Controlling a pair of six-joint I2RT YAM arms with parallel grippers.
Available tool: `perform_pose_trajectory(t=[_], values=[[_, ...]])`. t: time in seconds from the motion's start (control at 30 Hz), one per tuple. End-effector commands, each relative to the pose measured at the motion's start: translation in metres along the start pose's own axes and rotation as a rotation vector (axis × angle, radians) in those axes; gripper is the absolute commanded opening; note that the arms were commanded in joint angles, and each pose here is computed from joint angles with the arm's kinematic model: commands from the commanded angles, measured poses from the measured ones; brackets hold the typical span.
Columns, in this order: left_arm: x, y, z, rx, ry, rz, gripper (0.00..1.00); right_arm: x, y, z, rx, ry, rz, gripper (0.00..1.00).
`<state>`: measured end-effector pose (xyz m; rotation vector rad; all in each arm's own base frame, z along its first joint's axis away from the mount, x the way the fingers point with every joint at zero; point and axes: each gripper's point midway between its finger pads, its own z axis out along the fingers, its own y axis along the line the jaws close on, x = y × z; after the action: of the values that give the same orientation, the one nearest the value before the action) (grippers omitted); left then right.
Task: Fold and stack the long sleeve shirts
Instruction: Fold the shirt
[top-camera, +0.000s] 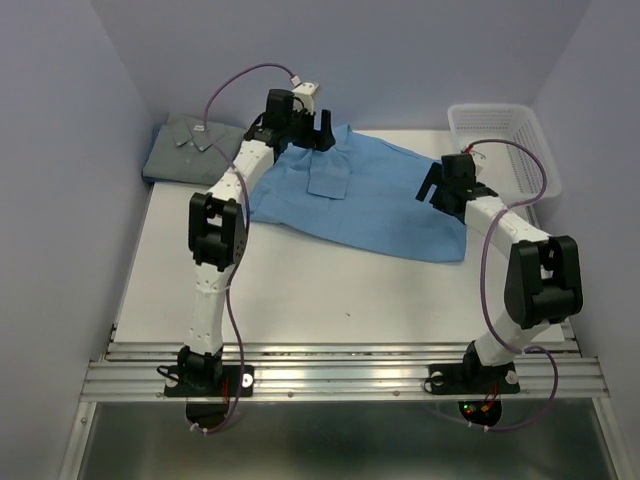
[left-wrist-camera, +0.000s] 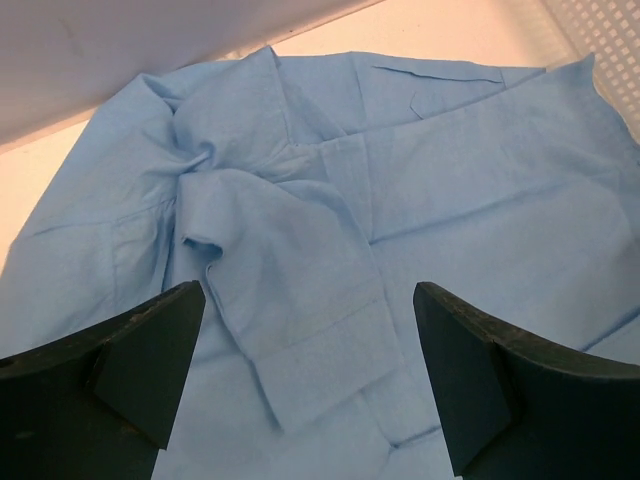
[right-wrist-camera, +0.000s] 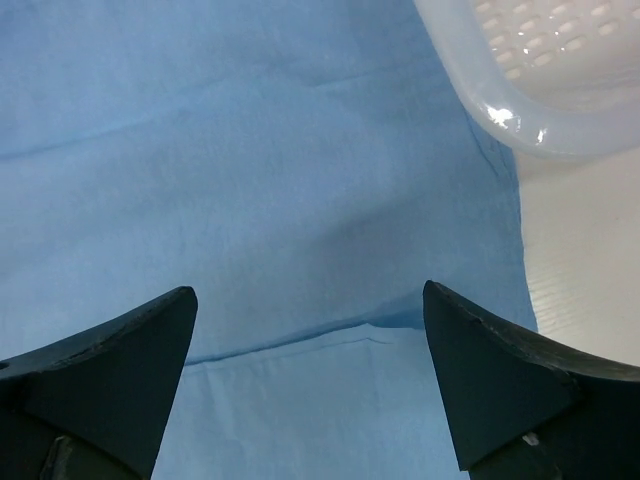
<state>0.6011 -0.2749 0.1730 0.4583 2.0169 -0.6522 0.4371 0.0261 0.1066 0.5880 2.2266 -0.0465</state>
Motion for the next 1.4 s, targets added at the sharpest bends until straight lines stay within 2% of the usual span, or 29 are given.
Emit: perform_pose_trajectory(t=[0.0, 0.03, 0.1, 0.13, 0.23, 0.27, 0.3, 0.33, 0.43, 0.57, 0.67, 0.83, 0.9, 0.93, 1.1, 1.13, 1.2, 1.37], values=[[-0.110, -0.019, -0.115, -0.163, -0.227, 0.087, 0.99, -0.036, 0.022, -0.032, -0.137, -0.076, -0.014, 1.00], [-0.085, -0.010, -0.117, -0.207, -0.174, 0.065, 0.99, -0.037, 0.026, -0.037, -0.163, -0.080, -0.014, 1.00], [-0.085, -0.005, -0.151, -0.284, -0.187, 0.060, 0.99, -0.029, 0.037, -0.052, -0.256, -0.071, -0.041, 1.00], [-0.047, 0.006, -0.149, -0.299, -0.107, 0.039, 0.99, -0.030, 0.043, -0.057, -0.298, -0.079, -0.049, 1.00], [-0.011, 0.032, -0.174, -0.319, -0.059, -0.018, 0.99, -0.002, 0.059, -0.063, -0.421, -0.003, -0.104, 1.00], [0.014, 0.041, -0.184, -0.331, -0.020, -0.051, 0.99, 0.011, 0.064, -0.064, -0.442, 0.029, -0.139, 1.00], [0.025, 0.060, -0.195, -0.356, -0.009, -0.089, 0.99, 0.019, 0.067, -0.064, -0.451, 0.053, -0.165, 1.00], [0.048, 0.067, -0.201, -0.366, 0.022, -0.122, 0.99, 0.037, 0.068, -0.058, -0.441, 0.102, -0.206, 1.00], [0.080, 0.087, -0.215, -0.404, 0.055, -0.177, 0.99, 0.059, 0.070, -0.045, -0.424, 0.175, -0.231, 1.00], [0.100, 0.094, -0.212, -0.375, 0.083, -0.225, 0.99, 0.075, 0.060, -0.023, -0.339, 0.233, -0.232, 1.00], [0.124, 0.105, -0.208, -0.388, 0.145, -0.270, 0.94, 0.078, 0.049, -0.012, -0.258, 0.255, -0.252, 1.00], [0.128, 0.100, -0.190, -0.263, 0.160, -0.188, 0.91, 0.091, 0.032, 0.005, -0.156, 0.283, -0.263, 1.00], [0.118, 0.102, -0.184, -0.247, 0.154, -0.155, 0.90, 0.095, 0.028, 0.008, -0.132, 0.293, -0.263, 1.00], [0.125, 0.106, -0.177, -0.246, 0.177, -0.147, 0.89, 0.098, 0.026, 0.011, -0.122, 0.305, -0.264, 1.00], [0.136, 0.127, -0.161, -0.275, 0.265, -0.142, 0.70, 0.105, 0.017, 0.017, -0.071, 0.314, -0.261, 1.00], [0.139, 0.125, -0.155, -0.239, 0.269, -0.146, 0.70, 0.106, 0.015, 0.018, -0.065, 0.315, -0.261, 1.00], [0.138, 0.119, -0.150, -0.187, 0.261, -0.134, 0.60, 0.106, 0.011, 0.020, -0.039, 0.311, -0.261, 1.00], [0.135, 0.099, -0.147, -0.068, 0.235, -0.124, 0.58, 0.107, 0.007, 0.020, -0.013, 0.308, -0.252, 1.00]])
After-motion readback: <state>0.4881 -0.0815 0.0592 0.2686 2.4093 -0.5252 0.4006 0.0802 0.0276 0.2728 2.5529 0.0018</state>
